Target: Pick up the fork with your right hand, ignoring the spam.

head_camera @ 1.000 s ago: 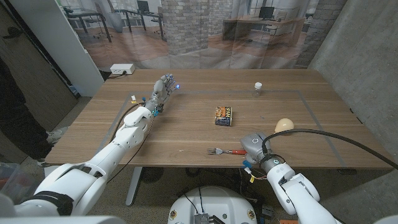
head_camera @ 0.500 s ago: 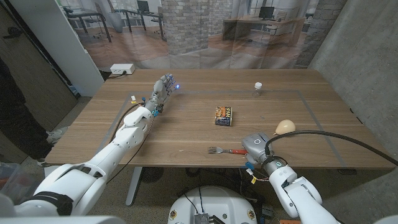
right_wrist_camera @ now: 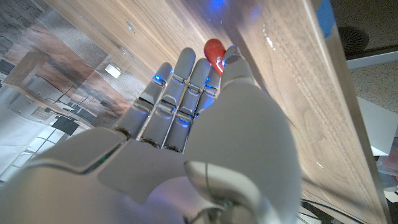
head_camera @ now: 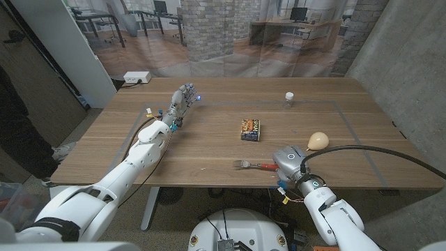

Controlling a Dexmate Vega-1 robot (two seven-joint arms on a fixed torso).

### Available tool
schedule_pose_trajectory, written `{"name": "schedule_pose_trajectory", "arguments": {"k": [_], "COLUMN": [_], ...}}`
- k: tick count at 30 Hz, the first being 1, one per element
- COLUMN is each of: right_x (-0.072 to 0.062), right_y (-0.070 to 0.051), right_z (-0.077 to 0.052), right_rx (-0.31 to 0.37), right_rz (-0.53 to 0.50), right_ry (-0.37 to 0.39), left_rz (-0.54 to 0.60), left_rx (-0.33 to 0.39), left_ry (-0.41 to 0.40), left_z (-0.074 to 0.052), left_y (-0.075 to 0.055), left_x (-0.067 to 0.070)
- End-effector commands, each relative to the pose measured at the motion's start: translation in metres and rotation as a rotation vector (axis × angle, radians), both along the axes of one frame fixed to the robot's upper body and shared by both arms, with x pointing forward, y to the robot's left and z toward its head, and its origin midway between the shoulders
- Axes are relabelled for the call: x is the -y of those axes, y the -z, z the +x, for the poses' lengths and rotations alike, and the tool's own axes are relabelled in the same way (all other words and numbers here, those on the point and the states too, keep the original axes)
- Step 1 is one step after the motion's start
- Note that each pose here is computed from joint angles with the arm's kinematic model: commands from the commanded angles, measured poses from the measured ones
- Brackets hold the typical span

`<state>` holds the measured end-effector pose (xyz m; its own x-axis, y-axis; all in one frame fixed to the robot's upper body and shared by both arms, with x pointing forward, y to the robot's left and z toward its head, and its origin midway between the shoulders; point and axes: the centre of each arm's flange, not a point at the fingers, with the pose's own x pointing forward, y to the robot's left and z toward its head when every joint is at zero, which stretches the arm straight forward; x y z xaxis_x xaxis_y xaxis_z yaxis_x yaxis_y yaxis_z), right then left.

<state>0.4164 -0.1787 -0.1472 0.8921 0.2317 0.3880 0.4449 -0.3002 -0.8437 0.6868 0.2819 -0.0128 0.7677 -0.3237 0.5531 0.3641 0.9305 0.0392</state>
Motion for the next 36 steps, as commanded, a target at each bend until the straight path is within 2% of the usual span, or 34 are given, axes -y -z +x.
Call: {"name": "schedule_pose_trajectory", "arguments": {"k": [1,26,36], "right_x": [0.003,0.006,0.01], "right_y": [-0.007,-0.023,-0.032], "right_z": [-0.007,-0.015,-0.019], "right_rx": [0.058,0.145,0.178], "right_rz": [0.018,0.038,0.084], "right_ry": [-0.003,-0.014,-0.038], "left_rz": [0.0,0.004,0.001], "left_rx": [0.005,0.014,0.02], "left_ry": [-0.005,-0.008,-0.011], "left_z": [-0.005,-0.013,-0.017], "left_y": [0.0,0.0,0.001], "left_x": [-0.002,-0.003,-0.005]}}
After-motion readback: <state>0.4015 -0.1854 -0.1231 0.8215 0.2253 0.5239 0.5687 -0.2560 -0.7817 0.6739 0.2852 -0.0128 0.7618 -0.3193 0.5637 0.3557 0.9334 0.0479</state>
